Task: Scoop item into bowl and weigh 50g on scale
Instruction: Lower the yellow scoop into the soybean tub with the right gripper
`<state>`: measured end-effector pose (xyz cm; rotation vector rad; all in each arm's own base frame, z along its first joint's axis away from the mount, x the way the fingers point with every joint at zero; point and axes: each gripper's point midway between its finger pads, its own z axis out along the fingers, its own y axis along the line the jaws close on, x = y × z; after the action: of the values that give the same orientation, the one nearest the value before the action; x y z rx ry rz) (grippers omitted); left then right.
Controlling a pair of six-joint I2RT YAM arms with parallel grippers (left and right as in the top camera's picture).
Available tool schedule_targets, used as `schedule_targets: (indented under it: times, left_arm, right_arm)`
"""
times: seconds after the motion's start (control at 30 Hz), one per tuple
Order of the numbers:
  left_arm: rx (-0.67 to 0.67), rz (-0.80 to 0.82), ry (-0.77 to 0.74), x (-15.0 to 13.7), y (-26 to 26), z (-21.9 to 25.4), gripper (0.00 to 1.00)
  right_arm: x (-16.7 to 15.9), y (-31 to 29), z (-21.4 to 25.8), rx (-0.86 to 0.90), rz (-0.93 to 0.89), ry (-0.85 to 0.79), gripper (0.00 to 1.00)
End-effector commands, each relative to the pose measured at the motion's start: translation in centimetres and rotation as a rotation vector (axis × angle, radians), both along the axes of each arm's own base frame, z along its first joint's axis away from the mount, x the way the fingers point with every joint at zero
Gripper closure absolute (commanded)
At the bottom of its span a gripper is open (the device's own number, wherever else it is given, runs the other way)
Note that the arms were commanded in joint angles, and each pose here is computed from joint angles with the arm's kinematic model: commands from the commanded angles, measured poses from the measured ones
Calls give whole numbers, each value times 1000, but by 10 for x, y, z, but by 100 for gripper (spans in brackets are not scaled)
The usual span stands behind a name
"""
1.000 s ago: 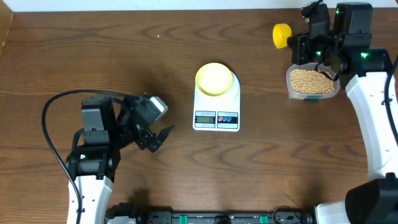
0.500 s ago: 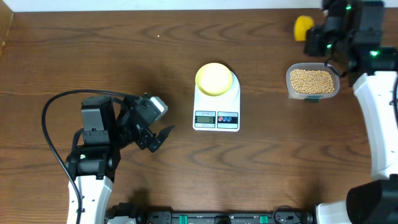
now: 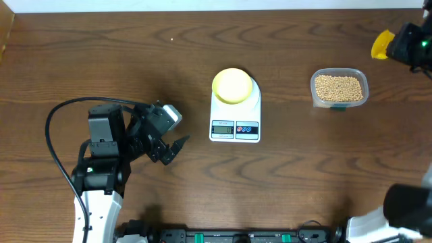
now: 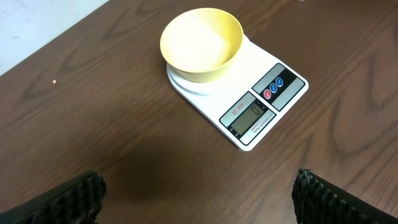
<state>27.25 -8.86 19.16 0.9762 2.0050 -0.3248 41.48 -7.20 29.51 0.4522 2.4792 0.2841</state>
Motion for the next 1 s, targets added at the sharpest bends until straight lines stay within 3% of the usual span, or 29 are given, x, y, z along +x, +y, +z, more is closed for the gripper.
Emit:
schedule_targets:
  times: [0.0,0.3,0.67,0.8,0.97]
  left_arm:
    - [-6,-15,-1,-1,-3,0,2]
    - [-6,-15,-1,-1,-3,0,2]
    - [-6,-15,-1,-1,-3,0,2]
    - [-6,-15,-1,-1,-3,0,2]
    - [-6,-15,-1,-1,-3,0,2]
  right_arm:
    - [14,7,-12,-17,96,54,99]
    - [15,19,-66,-186,250,291,99]
    - [7,34,-69,-158,298,322,99]
    - [10,39,-71,-122,256,325,99]
    - [13,27,-73,-134,41,349,99]
